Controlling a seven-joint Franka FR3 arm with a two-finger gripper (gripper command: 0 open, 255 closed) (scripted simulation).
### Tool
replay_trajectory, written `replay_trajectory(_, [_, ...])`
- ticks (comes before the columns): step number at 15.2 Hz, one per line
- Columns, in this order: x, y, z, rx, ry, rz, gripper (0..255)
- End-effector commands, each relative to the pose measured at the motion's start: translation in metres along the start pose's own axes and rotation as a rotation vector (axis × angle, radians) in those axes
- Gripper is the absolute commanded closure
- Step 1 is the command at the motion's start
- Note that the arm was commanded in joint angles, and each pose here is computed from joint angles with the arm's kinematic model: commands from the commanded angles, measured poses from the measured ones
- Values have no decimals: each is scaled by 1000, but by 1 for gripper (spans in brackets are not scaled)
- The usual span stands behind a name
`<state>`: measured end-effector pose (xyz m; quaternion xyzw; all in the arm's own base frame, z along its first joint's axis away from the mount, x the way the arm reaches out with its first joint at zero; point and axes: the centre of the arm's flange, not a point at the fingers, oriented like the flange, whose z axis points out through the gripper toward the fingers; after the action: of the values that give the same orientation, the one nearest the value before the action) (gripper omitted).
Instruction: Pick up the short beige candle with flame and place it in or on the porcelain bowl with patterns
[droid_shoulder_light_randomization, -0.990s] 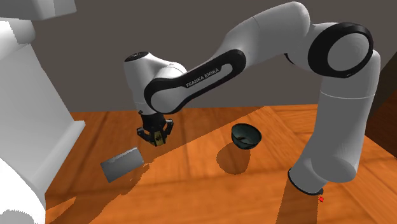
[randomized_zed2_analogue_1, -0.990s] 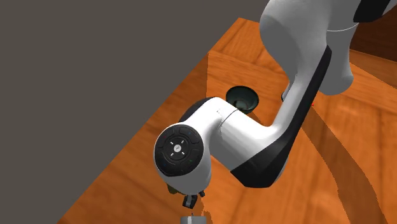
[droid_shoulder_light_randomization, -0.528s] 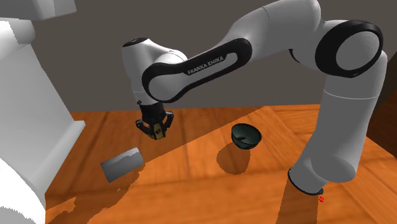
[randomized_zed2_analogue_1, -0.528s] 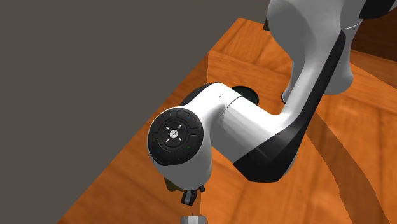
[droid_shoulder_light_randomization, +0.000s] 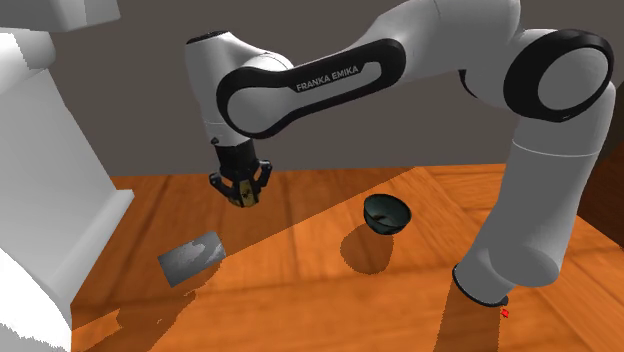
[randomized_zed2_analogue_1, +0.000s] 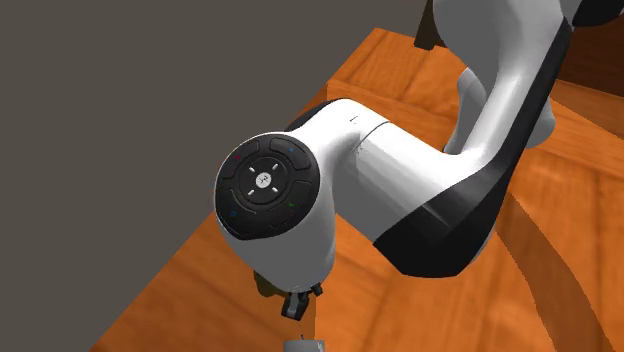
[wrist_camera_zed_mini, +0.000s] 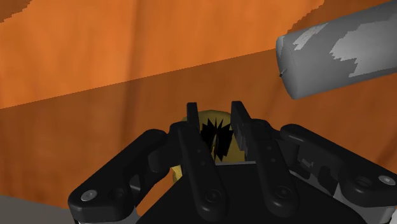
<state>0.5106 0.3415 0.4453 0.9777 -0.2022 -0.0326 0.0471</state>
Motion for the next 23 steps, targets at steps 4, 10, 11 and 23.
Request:
replay_trajectory(4, [-2,3,-26,0,0,0,255])
replay_trajectory(10, [-29,77,-16,0,0,0,255])
replay_trajectory(11, [-33,89,-14,0,0,0,255])
replay_trajectory(23, [-87,237,6,0,0,0,255])
